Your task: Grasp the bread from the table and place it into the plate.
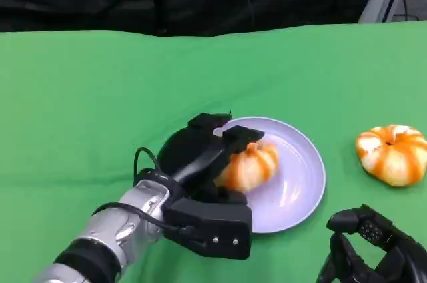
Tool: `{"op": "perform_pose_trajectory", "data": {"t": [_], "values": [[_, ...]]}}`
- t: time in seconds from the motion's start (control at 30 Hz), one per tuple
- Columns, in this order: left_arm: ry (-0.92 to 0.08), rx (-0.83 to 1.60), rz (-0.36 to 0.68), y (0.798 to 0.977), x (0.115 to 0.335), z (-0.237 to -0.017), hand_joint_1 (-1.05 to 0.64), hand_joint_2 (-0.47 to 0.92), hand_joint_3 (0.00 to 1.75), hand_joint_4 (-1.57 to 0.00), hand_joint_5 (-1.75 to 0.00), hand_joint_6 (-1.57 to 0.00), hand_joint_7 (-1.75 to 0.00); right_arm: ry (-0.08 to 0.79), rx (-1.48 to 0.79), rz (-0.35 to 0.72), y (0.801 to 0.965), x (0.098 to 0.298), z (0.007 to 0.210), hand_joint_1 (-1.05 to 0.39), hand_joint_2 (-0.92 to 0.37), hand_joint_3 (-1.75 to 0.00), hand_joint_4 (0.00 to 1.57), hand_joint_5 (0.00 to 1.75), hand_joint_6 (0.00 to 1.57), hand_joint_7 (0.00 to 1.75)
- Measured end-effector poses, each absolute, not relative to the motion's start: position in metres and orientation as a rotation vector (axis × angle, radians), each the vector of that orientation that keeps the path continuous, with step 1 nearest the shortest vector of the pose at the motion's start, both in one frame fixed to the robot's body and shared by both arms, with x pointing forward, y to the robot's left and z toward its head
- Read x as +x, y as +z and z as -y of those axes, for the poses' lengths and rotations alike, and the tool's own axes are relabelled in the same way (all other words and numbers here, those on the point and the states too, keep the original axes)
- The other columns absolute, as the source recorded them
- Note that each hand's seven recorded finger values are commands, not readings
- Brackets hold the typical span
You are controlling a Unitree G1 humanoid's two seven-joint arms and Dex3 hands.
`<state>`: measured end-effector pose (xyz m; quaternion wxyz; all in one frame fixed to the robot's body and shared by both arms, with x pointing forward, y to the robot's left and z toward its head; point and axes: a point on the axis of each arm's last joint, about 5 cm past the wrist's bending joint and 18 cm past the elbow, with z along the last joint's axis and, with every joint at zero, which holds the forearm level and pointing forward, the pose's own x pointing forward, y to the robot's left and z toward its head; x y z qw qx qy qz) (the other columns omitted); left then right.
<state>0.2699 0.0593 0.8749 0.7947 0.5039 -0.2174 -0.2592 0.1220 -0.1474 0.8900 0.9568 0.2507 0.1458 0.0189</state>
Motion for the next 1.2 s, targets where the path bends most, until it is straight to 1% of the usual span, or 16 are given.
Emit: {"op": "perform_pose_trajectory", "data": {"t": [0.23,0.47,0.5,0.53,0.57,0.6,0.67,0.7,0.73,0.77,0.8,0.83,0.87,0.93,1.1,1.2], "values": [[-0.590,1.141,0.424,0.876,0.272,-0.068,-1.05,0.92,0.64,0.00,0.00,-0.08,0.00,0.040,0.511,-0.299,0.889,0.122,0.147,-0.15,-0.49,-1.15,0.94,1.58,0.87,1.35],[-0.596,1.121,0.444,0.879,0.265,-0.082,-0.99,0.92,0.58,0.00,0.00,-0.17,-0.04,0.041,0.511,-0.303,0.888,0.121,0.146,-0.16,-0.49,-1.15,0.93,1.58,0.87,1.34],[-0.587,1.113,0.456,0.881,0.264,-0.085,-0.83,0.92,0.49,-0.11,-0.05,-0.25,-0.06,0.042,0.511,-0.304,0.888,0.121,0.146,-0.16,-0.50,-1.15,0.92,1.59,0.86,1.34],[-0.573,1.085,0.461,0.883,0.262,-0.089,-0.56,0.92,0.41,-0.28,-0.10,-0.37,-0.07,0.043,0.511,-0.303,0.888,0.121,0.146,-0.16,-0.50,-1.15,0.92,1.59,0.86,1.35],[-0.549,1.038,0.461,0.885,0.260,-0.093,-0.42,0.92,0.38,-0.40,-0.13,-0.46,-0.09,0.044,0.511,-0.303,0.888,0.121,0.145,-0.16,-0.50,-1.14,0.91,1.60,0.86,1.36],[-0.523,0.985,0.465,0.888,0.257,-0.096,-0.21,0.92,0.37,-0.65,-0.19,-0.65,-0.12,0.045,0.511,-0.302,0.888,0.121,0.145,-0.16,-0.50,-1.14,0.91,1.60,0.85,1.36],[-0.478,0.865,0.481,0.890,0.250,-0.103,-0.10,0.92,0.37,-0.78,-0.22,-0.75,-0.14,0.045,0.514,-0.301,0.888,0.121,0.145,-0.16,-0.50,-1.14,0.92,1.60,0.85,1.36],[-0.466,0.817,0.487,0.889,0.246,-0.106,-0.04,0.92,0.41,-0.92,-0.27,-0.86,-0.17,0.044,0.515,-0.300,0.888,0.121,0.145,-0.16,-0.50,-1.14,0.92,1.60,0.85,1.36],[-0.465,0.767,0.479,0.888,0.242,-0.109,0.02,0.80,0.67,-1.02,-0.44,-1.05,-0.17,0.046,0.516,-0.299,0.888,0.122,0.145,-0.16,-0.50,-1.14,0.92,1.59,0.85,1.37],[-0.464,0.692,0.451,0.886,0.238,-0.113,0.05,0.70,0.88,-1.01,-0.63,-1.14,-0.17,0.047,0.517,-0.298,0.888,0.122,0.145,-0.16,-0.50,-1.14,0.92,1.59,0.85,1.37],[-0.466,0.610,0.410,0.885,0.235,-0.116,0.01,0.58,1.12,-0.97,-1.07,-1.23,-0.41,0.047,0.517,-0.298,0.888,0.122,0.145,-0.16,-0.51,-1.13,0.93,1.59,0.86,1.37],[-0.474,0.529,0.362,0.883,0.231,-0.120,-0.01,0.50,1.23,-0.94,-1.27,-1.13,-0.81,0.048,0.518,-0.299,0.888,0.122,0.144,-0.16,-0.51,-1.13,0.94,1.58,0.87,1.37],[-0.478,0.450,0.314,0.881,0.228,-0.123,-0.03,0.45,1.31,-0.92,-1.40,-1.04,-1.09,0.050,0.518,-0.299,0.888,0.122,0.144,-0.16,-0.51,-1.13,0.94,1.58,0.87,1.37],[-0.482,0.289,0.213,0.879,0.220,-0.130,-0.04,0.43,1.41,-0.90,-1.65,-0.90,-1.47,0.052,0.518,-0.299,0.888,0.122,0.143,-0.16,-0.52,-1.13,0.95,1.57,0.87,1.37],[-0.496,-0.159,-0.036,0.872,0.197,-0.159,-0.06,0.39,1.45,-0.93,-1.74,-0.88,-1.59,0.053,0.518,-0.300,0.888,0.122,0.144,-0.17,-0.52,-1.13,0.92,1.60,0.85,1.35],[-0.493,-0.389,-0.169,0.872,0.171,-0.192,-0.08,0.38,1.43,-0.95,-1.75,-0.92,-1.56,0.053,0.516,-0.294,0.887,0.121,0.146,-0.17,-0.51,-1.12,0.91,1.61,0.85,1.35]]}}
